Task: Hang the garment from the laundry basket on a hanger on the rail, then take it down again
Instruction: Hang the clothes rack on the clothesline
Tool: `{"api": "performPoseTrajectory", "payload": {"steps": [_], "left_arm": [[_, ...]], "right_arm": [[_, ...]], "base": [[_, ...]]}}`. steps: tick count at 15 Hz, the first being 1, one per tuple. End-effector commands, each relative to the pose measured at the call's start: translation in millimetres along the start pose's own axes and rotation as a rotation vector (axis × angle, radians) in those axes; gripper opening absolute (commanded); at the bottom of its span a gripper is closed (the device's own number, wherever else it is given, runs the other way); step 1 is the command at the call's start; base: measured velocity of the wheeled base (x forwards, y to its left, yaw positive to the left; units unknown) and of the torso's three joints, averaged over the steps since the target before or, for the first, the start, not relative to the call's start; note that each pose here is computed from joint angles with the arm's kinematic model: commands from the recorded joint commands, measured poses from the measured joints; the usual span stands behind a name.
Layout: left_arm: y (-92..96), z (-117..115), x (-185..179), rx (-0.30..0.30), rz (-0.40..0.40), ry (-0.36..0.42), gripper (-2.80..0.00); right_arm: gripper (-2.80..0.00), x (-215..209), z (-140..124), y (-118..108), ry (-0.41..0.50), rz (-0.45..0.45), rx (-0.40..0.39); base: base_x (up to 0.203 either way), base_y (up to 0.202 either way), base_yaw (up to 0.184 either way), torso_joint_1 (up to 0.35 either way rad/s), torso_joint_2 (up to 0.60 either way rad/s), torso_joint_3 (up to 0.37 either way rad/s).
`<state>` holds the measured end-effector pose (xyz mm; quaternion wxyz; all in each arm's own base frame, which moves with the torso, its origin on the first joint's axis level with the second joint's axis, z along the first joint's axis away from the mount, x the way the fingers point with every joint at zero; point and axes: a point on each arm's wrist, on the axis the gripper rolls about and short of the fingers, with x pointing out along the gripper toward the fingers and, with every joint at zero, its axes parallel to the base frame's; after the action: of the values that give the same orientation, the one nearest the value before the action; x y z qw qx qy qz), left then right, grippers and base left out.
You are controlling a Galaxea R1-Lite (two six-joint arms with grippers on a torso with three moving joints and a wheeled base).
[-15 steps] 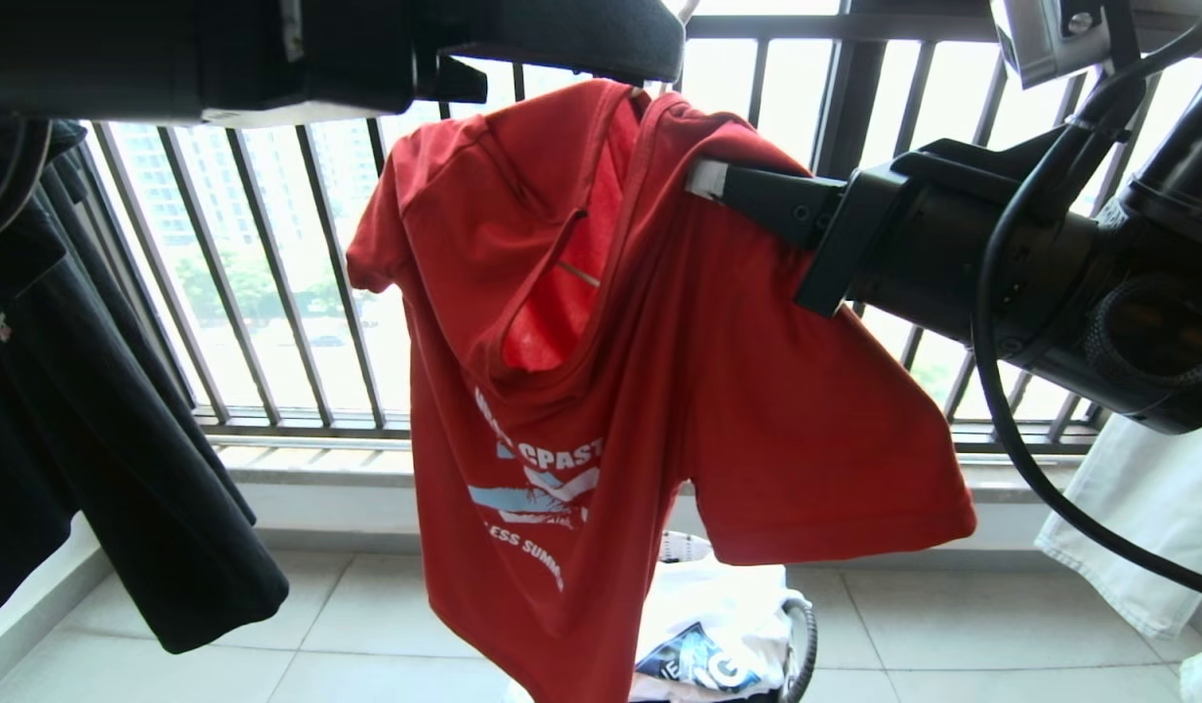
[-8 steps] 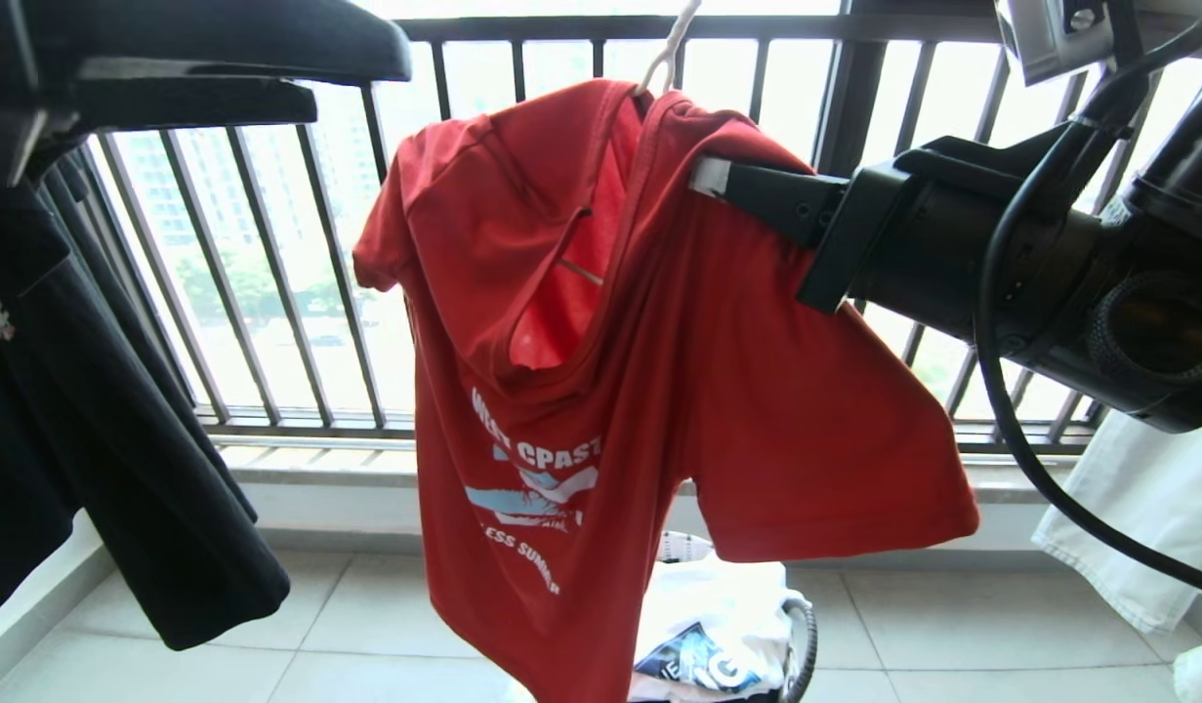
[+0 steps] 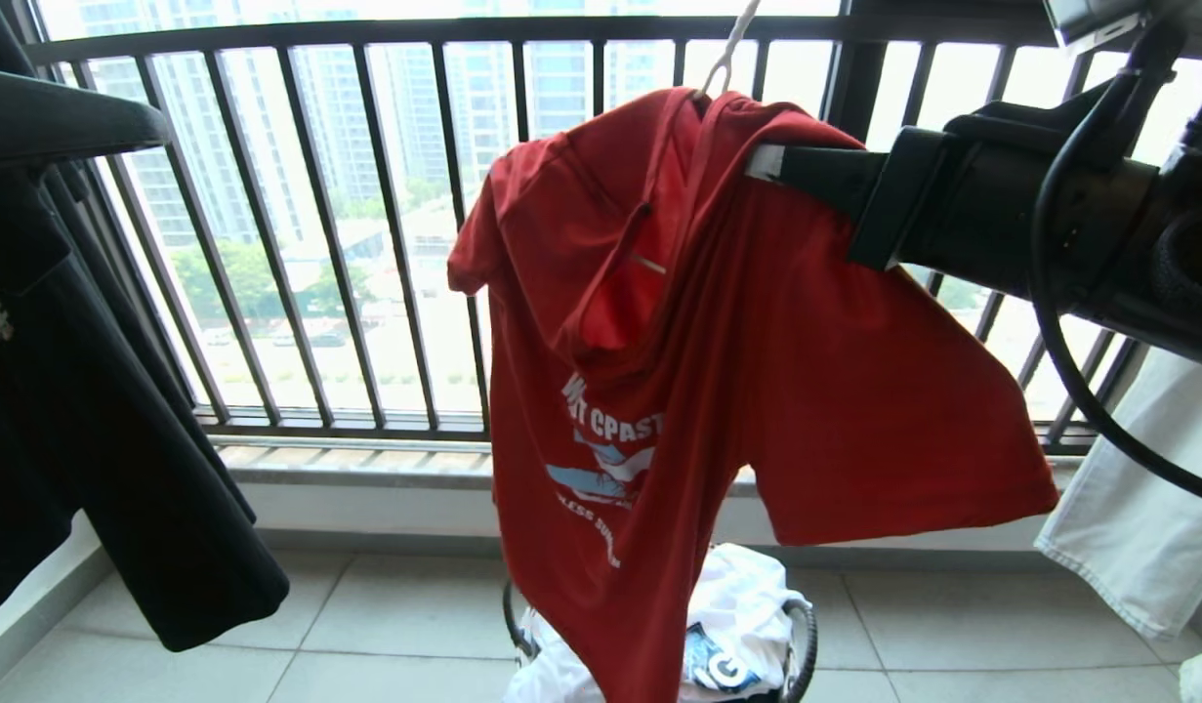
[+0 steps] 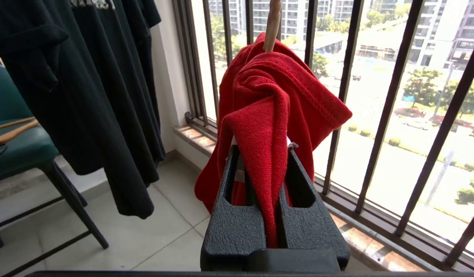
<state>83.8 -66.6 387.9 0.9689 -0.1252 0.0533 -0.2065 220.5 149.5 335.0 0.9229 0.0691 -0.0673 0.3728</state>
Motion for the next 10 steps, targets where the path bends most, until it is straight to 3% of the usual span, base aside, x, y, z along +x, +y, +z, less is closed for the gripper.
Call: {"api": "performPoseTrajectory", "payload": {"steps": [1, 6, 10], "left_arm": [[-1.6, -5, 17, 0.009, 0.031, 0.037, -2.8], [-0.7, -6, 15, 0.012, 0.032, 0.036, -2.8], [-0.6, -6, 14, 0.013, 0.032, 0.035, -2.8]], "right_arm": [[-2.8, -18, 21, 1, 0.004, -0.049, -0.002], [-2.8, -44, 36, -29, -0.006, -0.231, -0.052], [-2.8, -63, 49, -31, -0.037, -0.274, -0.068]], "base": [[0.0, 0.0, 0.0, 0.0, 0.0, 0.0], [0.0, 0.0, 0.0, 0.0, 0.0, 0.0], [0.0, 0.0, 0.0, 0.0, 0.0, 0.0]]}}
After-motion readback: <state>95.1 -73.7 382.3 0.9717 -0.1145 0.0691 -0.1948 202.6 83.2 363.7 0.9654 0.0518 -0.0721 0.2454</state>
